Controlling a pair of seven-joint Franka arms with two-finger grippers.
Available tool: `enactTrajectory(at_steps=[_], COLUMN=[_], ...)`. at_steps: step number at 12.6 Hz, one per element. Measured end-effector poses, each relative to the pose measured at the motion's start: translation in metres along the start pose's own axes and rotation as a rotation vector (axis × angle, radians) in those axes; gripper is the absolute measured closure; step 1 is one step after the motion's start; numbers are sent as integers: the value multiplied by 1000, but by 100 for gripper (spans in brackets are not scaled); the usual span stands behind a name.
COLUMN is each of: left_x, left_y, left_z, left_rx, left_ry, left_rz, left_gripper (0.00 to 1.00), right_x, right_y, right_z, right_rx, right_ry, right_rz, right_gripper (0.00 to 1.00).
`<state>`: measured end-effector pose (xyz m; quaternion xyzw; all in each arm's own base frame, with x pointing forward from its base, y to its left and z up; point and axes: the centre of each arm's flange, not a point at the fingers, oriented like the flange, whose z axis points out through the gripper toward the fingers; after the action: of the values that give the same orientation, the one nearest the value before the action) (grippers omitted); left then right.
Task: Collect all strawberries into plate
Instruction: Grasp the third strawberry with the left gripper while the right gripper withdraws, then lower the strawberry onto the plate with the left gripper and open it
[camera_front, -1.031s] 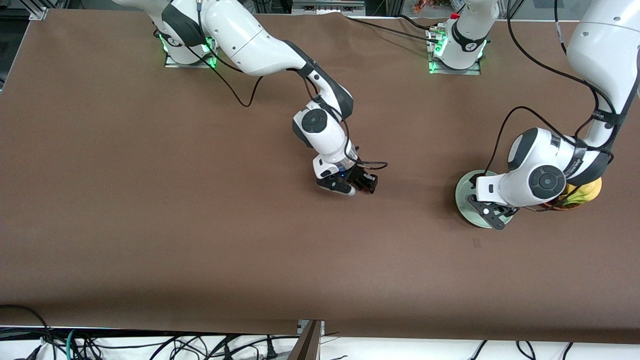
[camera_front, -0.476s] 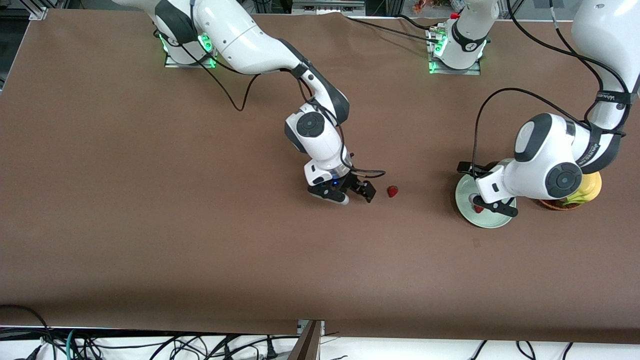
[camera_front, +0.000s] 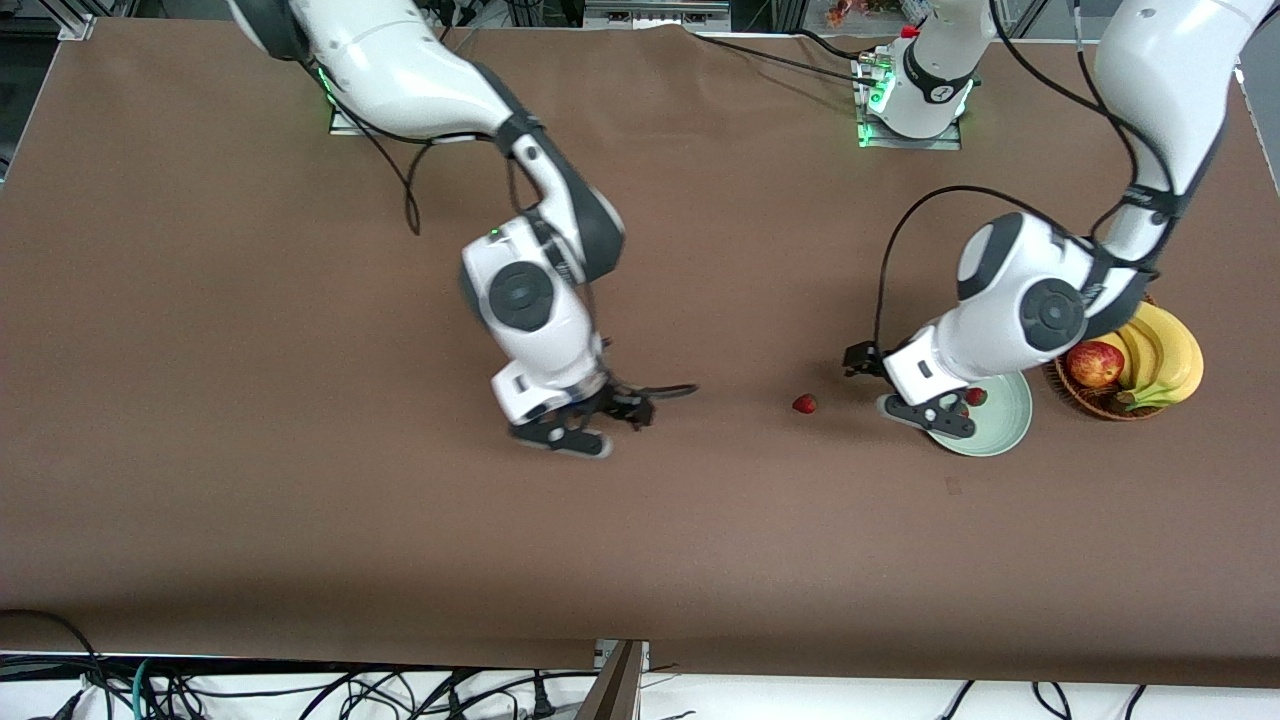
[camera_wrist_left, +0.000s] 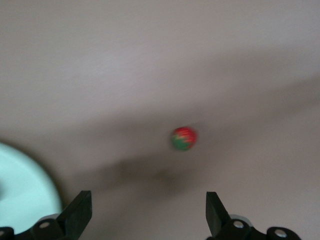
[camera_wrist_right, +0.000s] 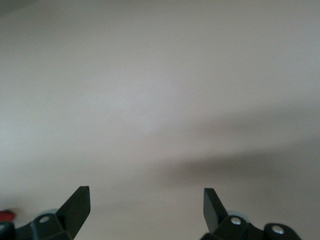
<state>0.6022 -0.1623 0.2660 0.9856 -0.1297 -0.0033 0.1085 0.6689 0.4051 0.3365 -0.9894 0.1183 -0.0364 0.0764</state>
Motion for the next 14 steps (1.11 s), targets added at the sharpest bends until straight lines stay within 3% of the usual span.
enactTrajectory(at_steps=[4, 7, 10, 14], left_x=[-5, -8, -11, -9], left_y=[20, 13, 6, 5], left_z=[63, 83, 98, 100], left_rx=[-68, -19, -28, -35], left_ry=[152, 168, 167, 176], left_rz=[81, 171, 172, 167], left_gripper=[0, 0, 0, 46], right_x=[60, 78, 88, 90], right_y=[97, 151, 199, 240], right_z=[-73, -117, -151, -191], right_rx=[-66, -76, -72, -94], right_ry=[-96, -147, -169, -179], right_rz=[-64, -140, -185, -205], right_gripper=[0, 0, 0, 0])
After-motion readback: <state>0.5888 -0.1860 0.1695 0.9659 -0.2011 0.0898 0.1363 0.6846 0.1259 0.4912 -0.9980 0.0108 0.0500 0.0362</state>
